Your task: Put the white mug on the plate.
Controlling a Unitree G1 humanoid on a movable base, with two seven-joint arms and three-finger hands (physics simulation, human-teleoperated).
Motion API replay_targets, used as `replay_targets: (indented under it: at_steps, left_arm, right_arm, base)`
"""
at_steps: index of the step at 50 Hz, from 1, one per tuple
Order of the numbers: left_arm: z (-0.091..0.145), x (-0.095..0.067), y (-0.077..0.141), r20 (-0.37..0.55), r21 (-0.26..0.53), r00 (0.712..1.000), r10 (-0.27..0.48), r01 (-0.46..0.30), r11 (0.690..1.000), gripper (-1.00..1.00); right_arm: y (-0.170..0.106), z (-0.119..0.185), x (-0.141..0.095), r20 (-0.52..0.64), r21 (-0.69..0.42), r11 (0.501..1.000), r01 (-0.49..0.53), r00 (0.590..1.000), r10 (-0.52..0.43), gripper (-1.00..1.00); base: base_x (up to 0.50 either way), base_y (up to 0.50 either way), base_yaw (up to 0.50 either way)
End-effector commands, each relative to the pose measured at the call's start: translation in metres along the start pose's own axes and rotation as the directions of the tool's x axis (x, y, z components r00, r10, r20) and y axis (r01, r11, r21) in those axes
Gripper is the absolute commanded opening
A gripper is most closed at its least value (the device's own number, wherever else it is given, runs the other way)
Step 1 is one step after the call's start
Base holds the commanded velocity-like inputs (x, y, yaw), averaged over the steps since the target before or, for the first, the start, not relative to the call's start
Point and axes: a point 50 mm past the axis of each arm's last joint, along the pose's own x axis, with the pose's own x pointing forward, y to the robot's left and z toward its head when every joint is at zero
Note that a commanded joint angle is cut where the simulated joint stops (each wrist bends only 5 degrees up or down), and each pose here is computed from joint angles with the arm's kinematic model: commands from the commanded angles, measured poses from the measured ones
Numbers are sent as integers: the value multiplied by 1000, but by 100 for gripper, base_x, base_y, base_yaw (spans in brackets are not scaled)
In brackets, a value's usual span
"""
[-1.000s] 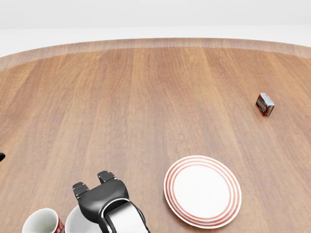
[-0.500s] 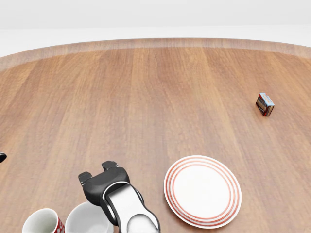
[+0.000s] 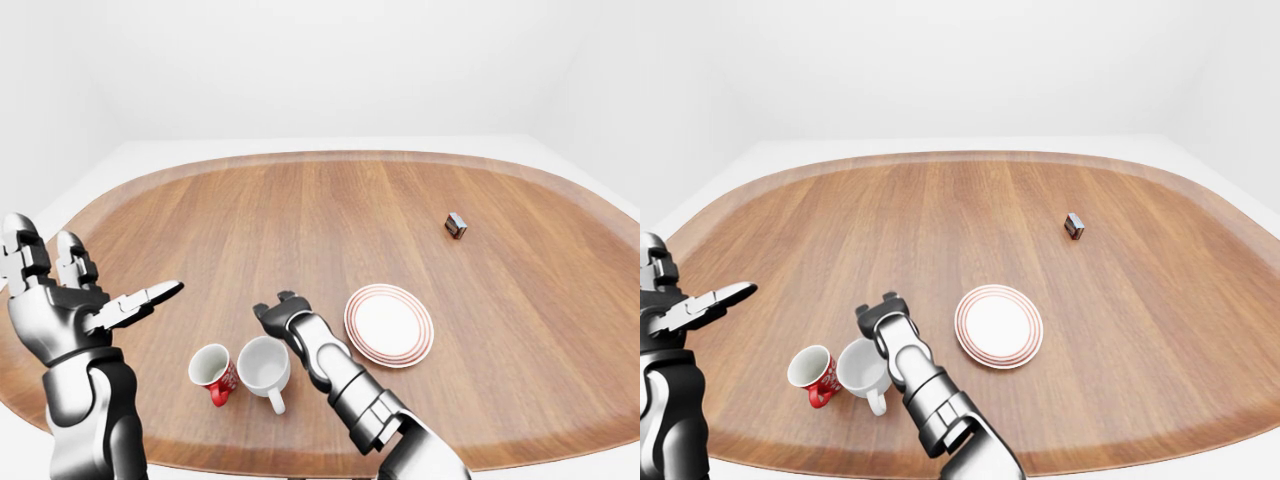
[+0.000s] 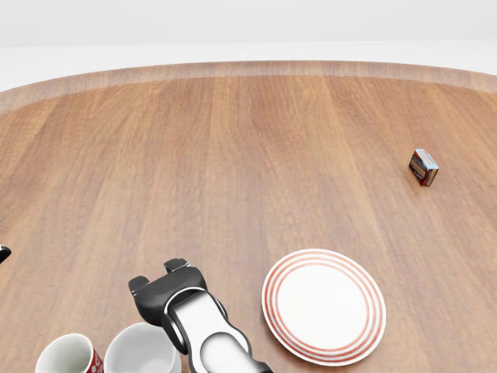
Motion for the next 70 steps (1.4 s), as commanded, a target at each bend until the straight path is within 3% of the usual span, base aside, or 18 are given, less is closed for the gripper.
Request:
replay_targets:
  at_steps: [1,21,38,70]
  left_arm:
    - [1,0,2,4,-10,1000,4,-4,1000,100]
    - [4,1,3,13,-18,1000,8,-8,1000,100]
    - [2,1,3,6,-18,1000,10,-10,1000,100]
    - [-2,1,4,-10,-18,1000,12,-12,1000,100]
  right_arm:
    - [11,2,5,13,7,1000,-21,1000,21,100]
    - [14,6,6,58,88,996,6,998,-11,100]
    - [29,18,2,90,86,996,-2,996,-6,100]
    - [30,2,17,64,193,981,35,997,-48,100]
  base:
    - [0,0,0]
    - [0,0,0]
    - [0,0,0]
    - [0,0,0]
